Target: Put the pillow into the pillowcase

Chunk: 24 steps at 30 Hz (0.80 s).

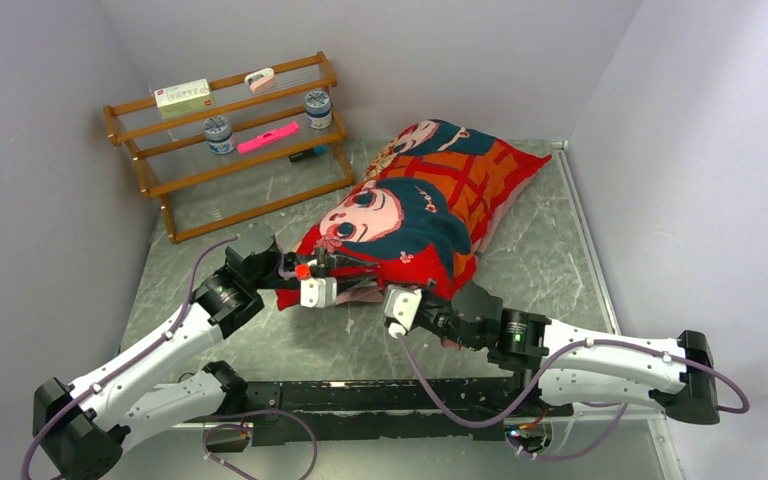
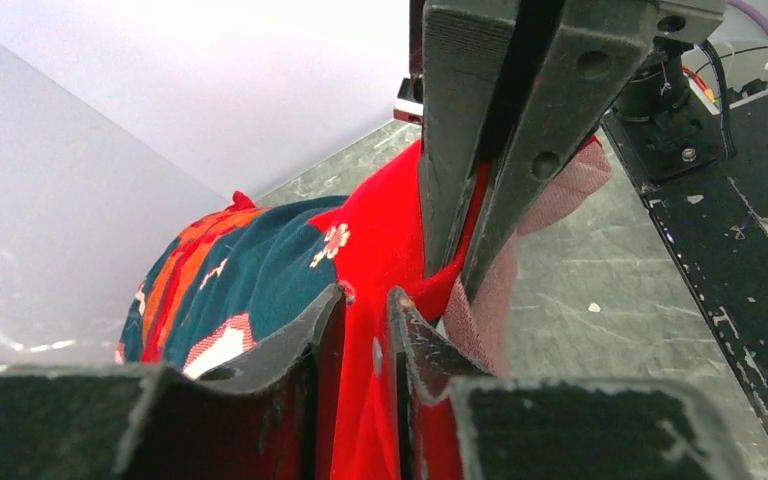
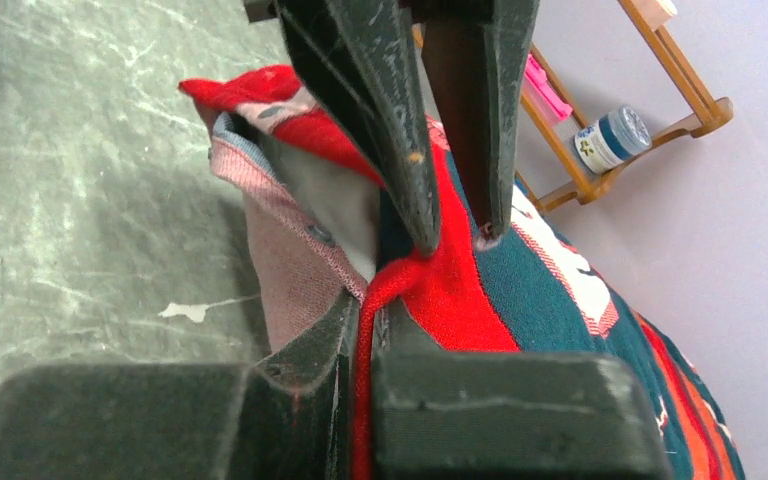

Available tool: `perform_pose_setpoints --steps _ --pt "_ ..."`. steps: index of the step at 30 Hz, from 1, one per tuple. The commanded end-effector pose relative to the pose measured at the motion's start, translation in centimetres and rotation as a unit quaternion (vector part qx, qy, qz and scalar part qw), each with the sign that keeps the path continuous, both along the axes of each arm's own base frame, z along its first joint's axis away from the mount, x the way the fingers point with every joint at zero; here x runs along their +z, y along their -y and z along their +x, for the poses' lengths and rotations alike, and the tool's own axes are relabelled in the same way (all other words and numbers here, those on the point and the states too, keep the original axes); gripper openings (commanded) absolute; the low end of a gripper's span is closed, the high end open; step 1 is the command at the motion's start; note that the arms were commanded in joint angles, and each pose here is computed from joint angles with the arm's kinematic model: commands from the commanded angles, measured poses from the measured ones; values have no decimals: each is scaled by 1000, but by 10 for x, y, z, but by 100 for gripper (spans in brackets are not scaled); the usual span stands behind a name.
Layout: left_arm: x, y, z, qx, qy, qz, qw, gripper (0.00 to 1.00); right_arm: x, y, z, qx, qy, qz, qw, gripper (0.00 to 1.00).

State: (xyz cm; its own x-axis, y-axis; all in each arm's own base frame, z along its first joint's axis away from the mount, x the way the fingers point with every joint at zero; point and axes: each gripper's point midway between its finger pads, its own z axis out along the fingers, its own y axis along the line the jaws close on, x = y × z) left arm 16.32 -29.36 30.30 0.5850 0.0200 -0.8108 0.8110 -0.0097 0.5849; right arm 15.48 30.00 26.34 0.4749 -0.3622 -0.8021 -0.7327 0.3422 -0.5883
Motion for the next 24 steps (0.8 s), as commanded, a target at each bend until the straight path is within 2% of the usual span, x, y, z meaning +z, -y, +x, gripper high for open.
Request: perform_pose_setpoints --steps 1,9,11,13,19,24 --pt "10 0 0 -3 6 -9 1000 28 70 -4 8 -24 20 139 990 0" --pt "19 -25 5 77 1 -2 997 44 74 9 15 -56 21 164 985 0" --pt "21 -31 1 87 -21 -4 996 57 76 15 18 -66 21 172 983 0" --pt "19 -35 -5 89 -39 -7 995 62 74 18 18 -69 22 173 982 0" --pt "-5 -36 -3 96 -62 13 993 64 81 25 14 -63 33 207 976 0" --pt "5 -27 -3 75 -45 -20 996 65 87 27 15 -66 36 233 970 0"
